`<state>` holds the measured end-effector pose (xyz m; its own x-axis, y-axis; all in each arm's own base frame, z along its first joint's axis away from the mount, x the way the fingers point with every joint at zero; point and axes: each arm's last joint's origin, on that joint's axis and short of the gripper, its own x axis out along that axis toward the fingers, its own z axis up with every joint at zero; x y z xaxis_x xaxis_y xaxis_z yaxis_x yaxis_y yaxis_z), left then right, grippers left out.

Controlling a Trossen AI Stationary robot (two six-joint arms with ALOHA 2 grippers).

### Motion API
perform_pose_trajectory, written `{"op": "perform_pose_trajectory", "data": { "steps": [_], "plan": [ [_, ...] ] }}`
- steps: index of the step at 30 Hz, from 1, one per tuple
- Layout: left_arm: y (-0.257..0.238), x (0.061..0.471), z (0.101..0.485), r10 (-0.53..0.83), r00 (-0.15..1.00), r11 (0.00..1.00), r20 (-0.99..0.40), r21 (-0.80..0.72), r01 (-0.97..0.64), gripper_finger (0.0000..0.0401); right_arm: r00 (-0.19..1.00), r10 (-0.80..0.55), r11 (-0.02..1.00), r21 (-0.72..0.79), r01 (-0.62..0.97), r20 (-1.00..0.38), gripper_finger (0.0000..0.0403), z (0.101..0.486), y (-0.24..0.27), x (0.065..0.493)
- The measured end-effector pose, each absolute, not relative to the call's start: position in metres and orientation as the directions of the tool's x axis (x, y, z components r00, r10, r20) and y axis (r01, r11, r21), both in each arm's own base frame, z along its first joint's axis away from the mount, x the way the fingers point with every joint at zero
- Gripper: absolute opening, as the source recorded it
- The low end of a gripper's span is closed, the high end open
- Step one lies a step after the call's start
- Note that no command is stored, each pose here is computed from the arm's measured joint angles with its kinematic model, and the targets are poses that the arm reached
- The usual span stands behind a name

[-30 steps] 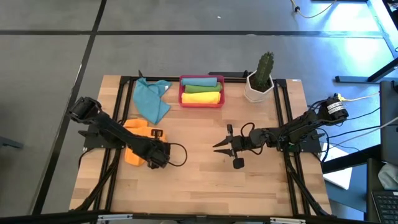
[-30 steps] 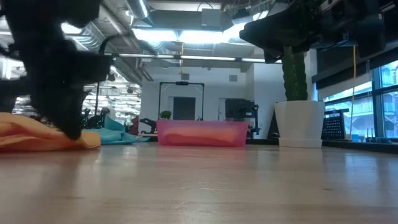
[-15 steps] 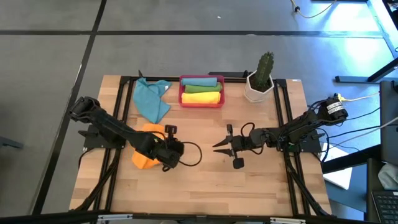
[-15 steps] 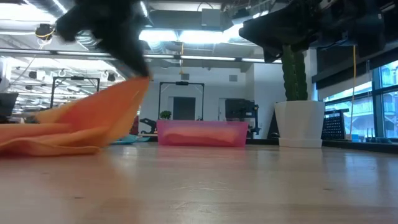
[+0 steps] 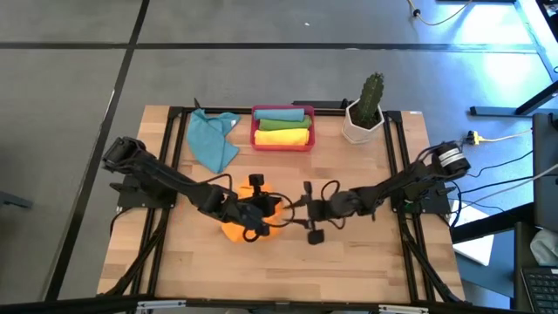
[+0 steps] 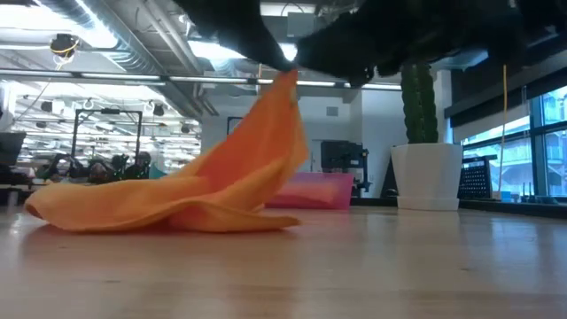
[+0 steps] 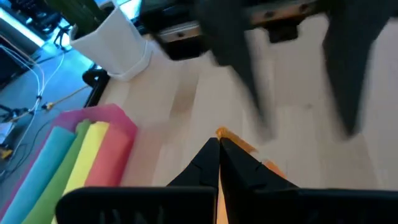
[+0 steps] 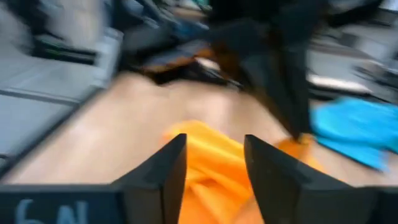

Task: Roll microfiber towels into tight, uniform cylinder then place into a basket
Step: Roll the orange towel

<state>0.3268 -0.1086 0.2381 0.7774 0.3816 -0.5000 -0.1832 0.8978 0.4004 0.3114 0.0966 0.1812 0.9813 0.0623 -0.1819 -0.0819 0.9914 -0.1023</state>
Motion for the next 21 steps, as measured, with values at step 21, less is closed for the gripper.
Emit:
{"op": "perform_pose_trajectory", "data": {
  "steps": [21],
  "plan": [
    [-0.100, 0.336, 0.224, 0.408, 0.751, 0.888, -0.518, 0.418, -0.194, 0.0000, 0.937, -0.197, 0.971, -0.189, 0.146, -0.288, 0.0180, 0.178, 0.092, 0.318]
  ]
}}
